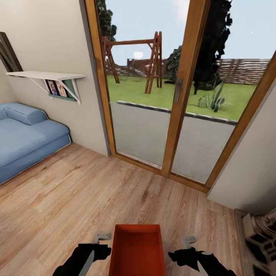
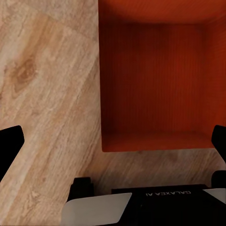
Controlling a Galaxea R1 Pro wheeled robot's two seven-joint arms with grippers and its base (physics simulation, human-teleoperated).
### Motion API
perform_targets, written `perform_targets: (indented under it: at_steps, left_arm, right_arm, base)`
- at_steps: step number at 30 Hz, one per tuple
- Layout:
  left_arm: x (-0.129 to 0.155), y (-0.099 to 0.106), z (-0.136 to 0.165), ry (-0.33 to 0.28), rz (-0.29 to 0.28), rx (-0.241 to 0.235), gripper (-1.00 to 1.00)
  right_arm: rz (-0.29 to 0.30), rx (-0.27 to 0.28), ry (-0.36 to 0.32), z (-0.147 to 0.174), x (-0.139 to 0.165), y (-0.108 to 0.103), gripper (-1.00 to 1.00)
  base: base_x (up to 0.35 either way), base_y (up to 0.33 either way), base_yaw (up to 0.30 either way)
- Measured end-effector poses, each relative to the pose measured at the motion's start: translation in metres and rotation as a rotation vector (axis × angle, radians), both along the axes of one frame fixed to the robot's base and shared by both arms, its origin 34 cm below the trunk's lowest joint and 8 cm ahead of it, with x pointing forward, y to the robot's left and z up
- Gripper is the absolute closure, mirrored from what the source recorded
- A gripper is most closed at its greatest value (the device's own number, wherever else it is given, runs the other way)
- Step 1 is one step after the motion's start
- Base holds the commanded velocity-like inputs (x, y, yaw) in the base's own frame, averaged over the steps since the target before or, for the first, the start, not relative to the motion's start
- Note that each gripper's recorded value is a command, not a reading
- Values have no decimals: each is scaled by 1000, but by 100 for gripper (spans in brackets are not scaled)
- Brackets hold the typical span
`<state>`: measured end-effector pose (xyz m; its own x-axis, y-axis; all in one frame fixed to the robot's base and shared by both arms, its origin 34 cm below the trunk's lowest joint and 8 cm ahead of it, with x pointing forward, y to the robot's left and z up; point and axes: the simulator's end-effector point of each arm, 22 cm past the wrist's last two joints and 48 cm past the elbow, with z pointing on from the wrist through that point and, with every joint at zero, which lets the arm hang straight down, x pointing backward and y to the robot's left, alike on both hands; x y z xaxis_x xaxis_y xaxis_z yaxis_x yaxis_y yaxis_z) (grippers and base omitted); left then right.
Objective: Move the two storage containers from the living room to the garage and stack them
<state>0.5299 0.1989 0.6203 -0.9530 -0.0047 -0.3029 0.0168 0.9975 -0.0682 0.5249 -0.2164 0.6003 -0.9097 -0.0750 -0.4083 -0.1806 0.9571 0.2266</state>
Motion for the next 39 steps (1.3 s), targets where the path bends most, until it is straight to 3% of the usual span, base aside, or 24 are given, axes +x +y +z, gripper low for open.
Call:
perform_targets:
  at_steps: [6, 13, 22, 39]
  left_arm:
    - [-2, 0, -12, 9, 0, 0, -100]
    - [-4, 1, -25, 18, 2, -1, -100]
    - [-7, 0, -43, 30, 2, -2, -100]
    - [-15, 1, -79, 57, 2, 0, -100]
  right_arm:
    - [6, 25, 14, -11, -4, 5, -100]
    - [-61, 49, 3, -21, 1, -1, -100]
    - [-97, -17, -56, -37, 13, -19, -100]
    - [-99, -26, -42, -72, 8, -20, -100]
  base:
    - [0, 0, 0]
    - [0, 0, 0]
    - [0, 0, 0]
    - [0, 18, 0]
